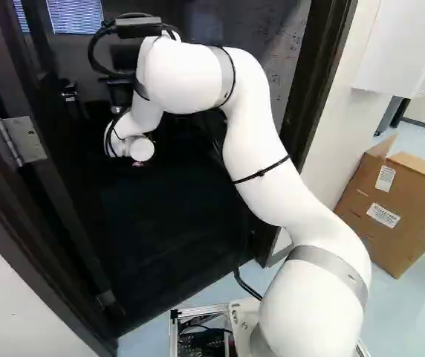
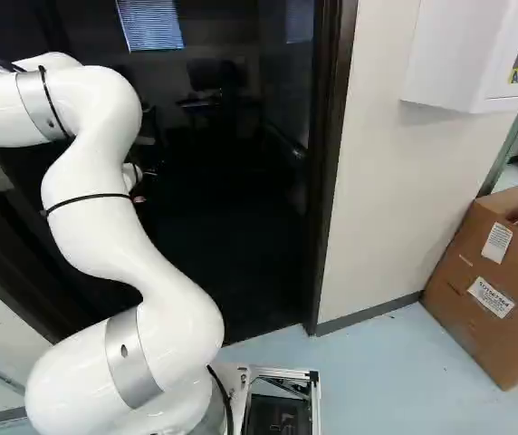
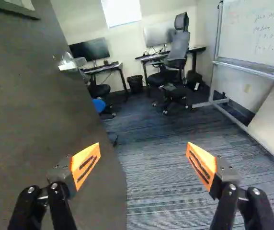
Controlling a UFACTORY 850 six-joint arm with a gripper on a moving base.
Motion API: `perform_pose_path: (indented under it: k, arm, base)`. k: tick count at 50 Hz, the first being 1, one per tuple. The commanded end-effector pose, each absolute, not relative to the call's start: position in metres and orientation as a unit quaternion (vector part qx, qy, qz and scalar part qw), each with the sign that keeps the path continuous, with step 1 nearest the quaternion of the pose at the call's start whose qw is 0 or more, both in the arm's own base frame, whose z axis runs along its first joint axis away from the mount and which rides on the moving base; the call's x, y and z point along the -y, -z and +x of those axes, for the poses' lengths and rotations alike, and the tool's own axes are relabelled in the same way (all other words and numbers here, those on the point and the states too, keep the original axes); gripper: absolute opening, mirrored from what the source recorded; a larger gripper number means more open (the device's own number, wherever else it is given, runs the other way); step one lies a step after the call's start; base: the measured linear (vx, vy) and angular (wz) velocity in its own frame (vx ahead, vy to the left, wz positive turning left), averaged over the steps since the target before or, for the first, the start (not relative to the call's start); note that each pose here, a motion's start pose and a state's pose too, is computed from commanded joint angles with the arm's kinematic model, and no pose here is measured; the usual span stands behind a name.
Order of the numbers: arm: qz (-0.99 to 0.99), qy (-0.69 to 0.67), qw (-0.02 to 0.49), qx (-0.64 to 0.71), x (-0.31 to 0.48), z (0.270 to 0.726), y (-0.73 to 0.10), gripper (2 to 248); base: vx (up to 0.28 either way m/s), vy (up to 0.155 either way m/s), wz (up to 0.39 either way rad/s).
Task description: Open the door and move inside
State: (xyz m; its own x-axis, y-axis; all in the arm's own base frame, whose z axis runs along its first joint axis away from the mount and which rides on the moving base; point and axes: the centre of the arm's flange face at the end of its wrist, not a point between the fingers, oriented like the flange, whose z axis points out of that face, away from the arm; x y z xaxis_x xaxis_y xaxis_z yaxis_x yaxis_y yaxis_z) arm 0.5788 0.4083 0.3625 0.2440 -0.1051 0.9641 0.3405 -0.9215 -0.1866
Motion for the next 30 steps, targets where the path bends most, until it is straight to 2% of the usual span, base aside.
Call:
perform_pose_path:
  k: [30]
  arm:
    - [-0.764,0.614,0.168,0.107,-0.363,0.574,-0.371,247]
  base:
    - [0.0,0.0,0.0]
